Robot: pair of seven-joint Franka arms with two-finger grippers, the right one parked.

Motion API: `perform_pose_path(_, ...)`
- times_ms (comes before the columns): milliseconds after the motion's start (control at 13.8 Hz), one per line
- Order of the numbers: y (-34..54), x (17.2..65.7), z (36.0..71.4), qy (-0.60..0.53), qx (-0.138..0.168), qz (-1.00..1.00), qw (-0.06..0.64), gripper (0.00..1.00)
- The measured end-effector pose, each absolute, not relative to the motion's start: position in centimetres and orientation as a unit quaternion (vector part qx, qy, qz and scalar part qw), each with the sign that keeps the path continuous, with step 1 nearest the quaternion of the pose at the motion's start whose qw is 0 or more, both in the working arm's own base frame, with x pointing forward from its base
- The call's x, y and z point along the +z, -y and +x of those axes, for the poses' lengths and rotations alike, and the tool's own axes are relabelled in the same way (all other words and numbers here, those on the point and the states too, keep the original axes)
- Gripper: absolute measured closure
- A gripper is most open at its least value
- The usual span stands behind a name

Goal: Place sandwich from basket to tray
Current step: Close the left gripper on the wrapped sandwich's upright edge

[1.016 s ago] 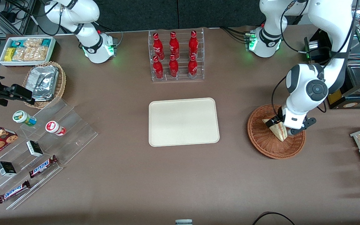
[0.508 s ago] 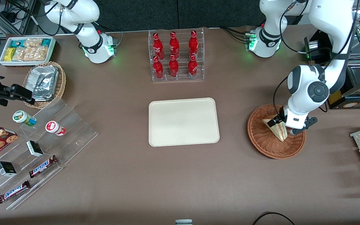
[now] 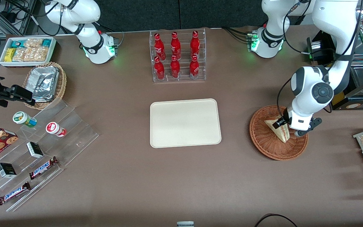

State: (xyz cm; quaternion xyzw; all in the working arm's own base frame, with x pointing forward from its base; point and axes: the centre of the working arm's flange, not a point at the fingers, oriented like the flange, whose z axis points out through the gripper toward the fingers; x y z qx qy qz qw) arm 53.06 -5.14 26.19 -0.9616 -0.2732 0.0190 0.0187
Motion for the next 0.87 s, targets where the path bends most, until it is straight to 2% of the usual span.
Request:
perform_pose_path(73,5.4,26.1,53.0,0.272,0.02,-0.962,0.019,0.39)
perform_pose_path(218,5.5,26.0,53.0,0.272,0.021,-0.962,0.019,0.38)
perform_pose_path(290,5.5,26.0,53.0,0.272,0.021,-0.962,0.02,0.44)
perform_pose_path(435,5.5,26.0,53.0,0.272,0.021,-0.962,0.02,0.66)
perform_pose_path(508,5.5,26.0,53.0,0.272,0.021,-0.962,0.02,0.72)
perform_pose_path(726,5.5,26.3,53.0,0.265,0.023,-0.964,0.028,0.78)
perform_pose_path(871,5.5,27.9,53.5,0.256,0.041,-0.965,0.047,0.81)
